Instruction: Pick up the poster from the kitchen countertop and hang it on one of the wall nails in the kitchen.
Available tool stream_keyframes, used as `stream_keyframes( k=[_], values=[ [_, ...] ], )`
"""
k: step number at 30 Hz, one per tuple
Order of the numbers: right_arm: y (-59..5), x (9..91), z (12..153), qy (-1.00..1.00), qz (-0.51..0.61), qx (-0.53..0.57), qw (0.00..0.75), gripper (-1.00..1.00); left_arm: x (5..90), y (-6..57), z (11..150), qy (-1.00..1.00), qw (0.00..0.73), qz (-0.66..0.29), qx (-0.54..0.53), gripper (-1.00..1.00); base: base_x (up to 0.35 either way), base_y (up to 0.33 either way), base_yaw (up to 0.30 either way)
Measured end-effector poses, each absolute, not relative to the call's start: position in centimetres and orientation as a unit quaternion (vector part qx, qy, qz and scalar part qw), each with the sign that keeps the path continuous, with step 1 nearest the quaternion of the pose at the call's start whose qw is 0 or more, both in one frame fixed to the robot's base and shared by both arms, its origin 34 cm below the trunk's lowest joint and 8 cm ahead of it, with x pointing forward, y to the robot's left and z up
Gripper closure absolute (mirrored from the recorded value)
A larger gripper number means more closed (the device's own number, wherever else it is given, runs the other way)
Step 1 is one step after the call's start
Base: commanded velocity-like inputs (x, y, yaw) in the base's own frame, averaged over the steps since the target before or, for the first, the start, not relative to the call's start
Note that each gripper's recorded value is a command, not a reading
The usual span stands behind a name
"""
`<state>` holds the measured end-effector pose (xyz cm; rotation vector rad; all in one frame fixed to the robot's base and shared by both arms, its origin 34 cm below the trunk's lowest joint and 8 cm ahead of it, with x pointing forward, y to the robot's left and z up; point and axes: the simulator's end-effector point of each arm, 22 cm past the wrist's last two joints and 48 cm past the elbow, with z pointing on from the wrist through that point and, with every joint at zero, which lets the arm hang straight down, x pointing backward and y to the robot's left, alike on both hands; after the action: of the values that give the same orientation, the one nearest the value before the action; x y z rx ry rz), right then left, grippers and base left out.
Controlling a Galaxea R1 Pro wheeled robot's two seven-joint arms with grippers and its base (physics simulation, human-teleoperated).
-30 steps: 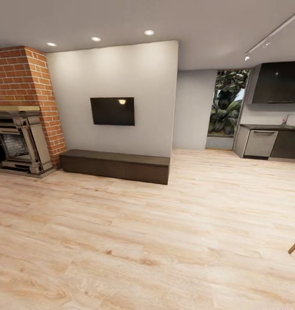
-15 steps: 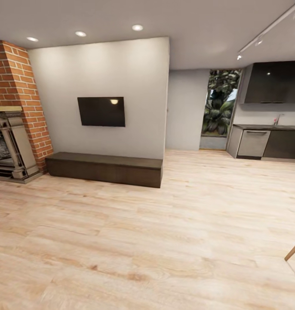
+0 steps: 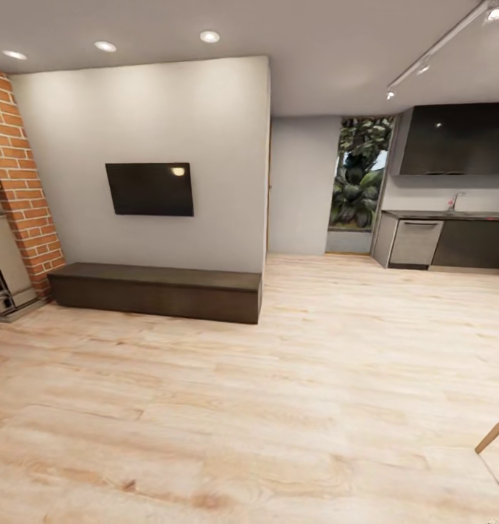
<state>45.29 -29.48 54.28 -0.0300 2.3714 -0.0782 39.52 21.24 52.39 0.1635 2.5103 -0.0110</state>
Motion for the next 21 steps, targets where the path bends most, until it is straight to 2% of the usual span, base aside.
stream_keyframes(
  k=[15, 21],
  values=[
    [-29.55, 45.31, 54.31, 0.926, -0.031, -0.01, 0.375, -1.0, 39.55, 21.28, 52.4, 0.949, 0.308, -0.004, 0.061, -1.0, 0.325, -0.019, -0.292],
    [-29.6, 45.38, 54.37, 0.926, -0.032, -0.01, 0.377, -1.0, 39.5, 21.29, 52.39, 0.95, 0.308, -0.004, 0.061, -1.0, 0.332, 0.0, -0.067]
  ],
)
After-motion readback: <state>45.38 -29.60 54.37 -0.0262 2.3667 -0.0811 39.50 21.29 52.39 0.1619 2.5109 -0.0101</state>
